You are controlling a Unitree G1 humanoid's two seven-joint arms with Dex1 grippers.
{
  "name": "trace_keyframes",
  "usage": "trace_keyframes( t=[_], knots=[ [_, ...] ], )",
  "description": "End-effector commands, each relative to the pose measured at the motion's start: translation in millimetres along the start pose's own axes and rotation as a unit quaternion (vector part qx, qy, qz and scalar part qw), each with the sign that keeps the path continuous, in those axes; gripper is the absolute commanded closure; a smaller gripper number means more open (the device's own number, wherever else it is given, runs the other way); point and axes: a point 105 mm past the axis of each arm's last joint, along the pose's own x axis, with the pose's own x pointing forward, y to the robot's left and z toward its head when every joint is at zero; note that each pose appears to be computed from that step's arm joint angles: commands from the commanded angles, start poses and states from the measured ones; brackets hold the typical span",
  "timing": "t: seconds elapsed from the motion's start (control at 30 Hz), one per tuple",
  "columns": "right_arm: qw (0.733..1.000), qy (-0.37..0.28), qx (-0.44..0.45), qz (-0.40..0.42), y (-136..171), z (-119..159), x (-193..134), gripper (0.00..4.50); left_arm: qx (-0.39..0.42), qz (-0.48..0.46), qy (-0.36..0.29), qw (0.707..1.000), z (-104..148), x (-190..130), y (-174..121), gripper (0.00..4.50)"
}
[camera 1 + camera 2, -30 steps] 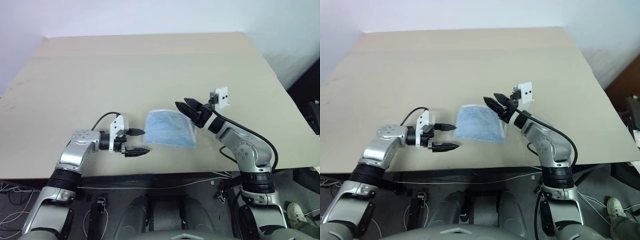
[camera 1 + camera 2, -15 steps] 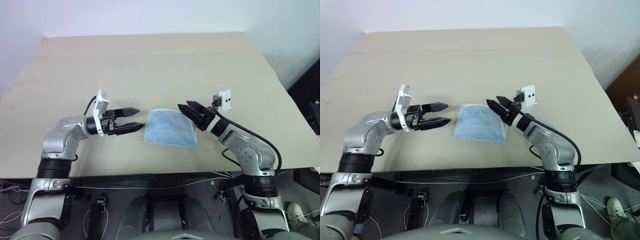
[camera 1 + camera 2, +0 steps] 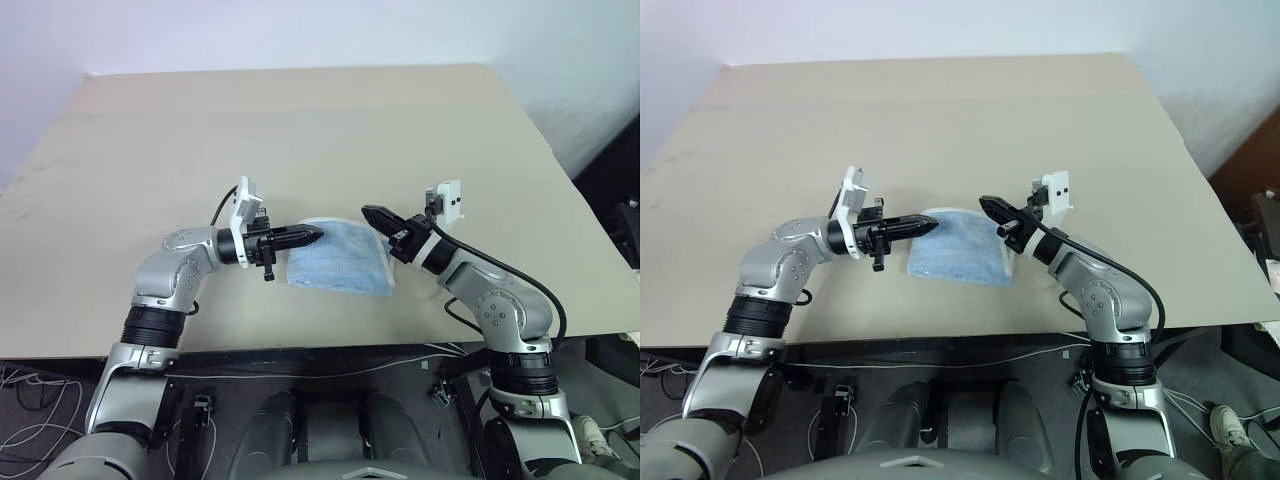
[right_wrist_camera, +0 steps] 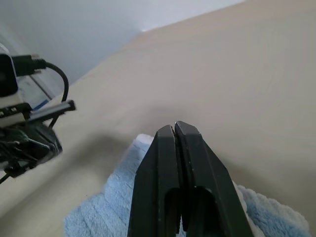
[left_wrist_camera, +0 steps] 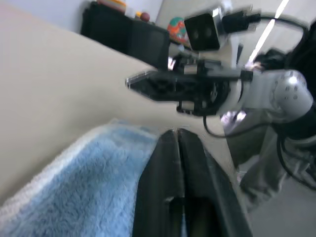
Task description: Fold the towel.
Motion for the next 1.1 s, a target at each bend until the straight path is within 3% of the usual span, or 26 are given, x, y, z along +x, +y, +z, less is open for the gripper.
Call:
trace_keyframes(
  t=[0.03, 0.23, 0.4, 0.57, 0.73, 0.8, 0.9, 1.0, 1.1],
  knots=[
    [0.999, -0.005, -0.018, 0.026, 13.2, -0.3, 1.6, 4.5, 0.028, -0.018, 0.028, 0.999, -8.0, 6.0, -4.9, 4.49],
    [0.997, 0.066, -0.043, -0.011, 0.4, -55.9, 6.3, 4.5, -0.009, 0.028, 0.051, 0.998, -55.8, 13.3, 6.3, 4.49],
    [0.99, 0.102, -0.042, -0.084, -34.2, -93.3, -3.7, 4.5, -0.034, 0.039, 0.089, 0.995, -93.5, -4.1, 0.9, 4.49],
    [0.991, 0.091, -0.053, -0.082, -37.2, -87.4, -8.5, 4.5, -0.039, 0.029, 0.087, 0.995, -91.7, -14.5, -4.9, 4.49],
    [0.998, 0.052, -0.033, -0.026, -17.1, -48.9, -9.2, 4.5, -0.029, 0.03, 0.053, 0.998, -63.0, -22.8, -3.4, 4.49],
    [0.999, 0.041, -0.025, 0.0, -6.7, -35.2, -8.9, 3.94, -0.02, 0.035, 0.039, 0.998, -52.3, -23.7, -1.6, 4.5],
    [0.998, 0.023, -0.03, 0.057, 15.6, -8.0, -13.2, 2.95, 0.012, 0.042, 0.026, 0.999, -31.8, -26.7, -0.5, 3.92],
    [0.997, 0.029, -0.028, 0.068, 15.6, 6.2, -22.6, 1.98, 0.032, 0.046, 0.012, 0.998, -16.6, -28.7, -1.7, 3.0],
    [0.995, 0.076, -0.01, 0.059, 0.8, 5.8, -35.9, 0.95, 0.053, 0.058, 0.007, 0.997, -6.9, -32.4, 0.0, 1.93]
  ],
)
